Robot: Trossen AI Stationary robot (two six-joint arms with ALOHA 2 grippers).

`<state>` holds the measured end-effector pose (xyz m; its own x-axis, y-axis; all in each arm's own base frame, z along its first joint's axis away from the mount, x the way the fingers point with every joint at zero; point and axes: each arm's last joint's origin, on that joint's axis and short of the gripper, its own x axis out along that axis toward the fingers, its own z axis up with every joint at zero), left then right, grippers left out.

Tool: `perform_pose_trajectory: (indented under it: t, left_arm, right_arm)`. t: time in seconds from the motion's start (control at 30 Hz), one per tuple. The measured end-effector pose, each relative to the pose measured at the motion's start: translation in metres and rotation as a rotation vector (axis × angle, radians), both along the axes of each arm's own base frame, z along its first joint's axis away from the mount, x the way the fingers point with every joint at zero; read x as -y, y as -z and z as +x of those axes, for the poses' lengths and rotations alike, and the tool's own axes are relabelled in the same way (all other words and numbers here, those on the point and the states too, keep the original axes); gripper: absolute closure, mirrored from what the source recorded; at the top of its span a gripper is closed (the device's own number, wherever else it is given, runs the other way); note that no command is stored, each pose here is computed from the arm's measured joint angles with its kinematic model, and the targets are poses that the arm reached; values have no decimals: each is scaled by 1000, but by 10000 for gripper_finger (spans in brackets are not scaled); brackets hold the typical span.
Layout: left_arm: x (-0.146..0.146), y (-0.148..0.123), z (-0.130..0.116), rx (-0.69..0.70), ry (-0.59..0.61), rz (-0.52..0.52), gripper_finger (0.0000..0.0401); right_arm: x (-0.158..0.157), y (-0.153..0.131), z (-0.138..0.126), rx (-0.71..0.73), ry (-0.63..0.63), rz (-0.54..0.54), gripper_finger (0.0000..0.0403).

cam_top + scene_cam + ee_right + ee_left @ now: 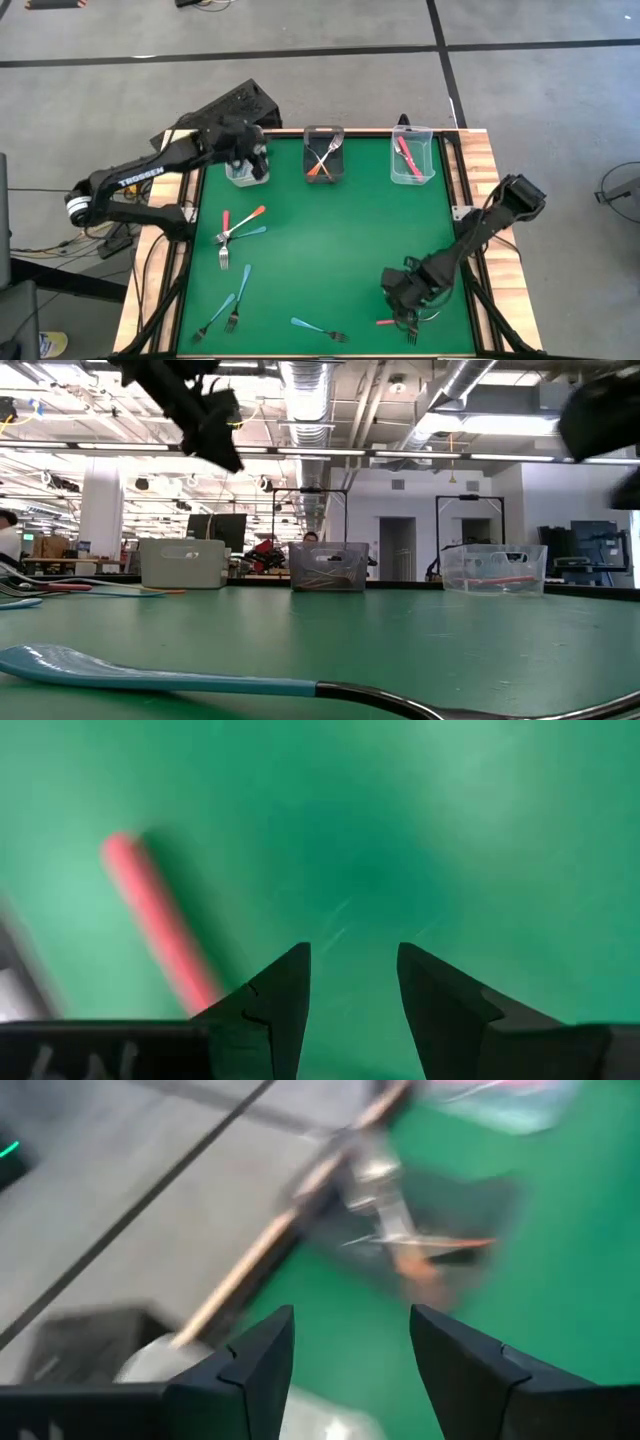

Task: Sort silverware by color (type)
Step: Put the pink fork into the transparent bin

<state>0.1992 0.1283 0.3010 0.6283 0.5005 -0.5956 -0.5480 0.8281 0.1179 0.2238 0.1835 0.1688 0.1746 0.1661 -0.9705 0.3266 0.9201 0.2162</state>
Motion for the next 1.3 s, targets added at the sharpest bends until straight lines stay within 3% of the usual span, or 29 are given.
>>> perform_pose_trajectory:
  t: [0.17,0.4,0.67,1.03,1.17,1.3]
  left_arm:
    - [41,-2,16,101,180,9,224]
    - [78,13,31,147,305,-12,225]
    - [94,21,34,155,299,-13,225]
    - [108,20,35,156,306,3,226]
    - [110,20,35,154,296,13,226]
    - [110,20,35,153,291,12,226]
  right_arm:
    - [-28,-2,-15,15,0,94,227]
    - [-47,0,-35,24,33,75,227]
    - [-45,4,-28,115,27,4,227]
    - [-47,35,-16,2,-29,4,228]
    - [-41,27,-17,-16,24,4,235]
    - [-38,11,-23,63,19,-14,250]
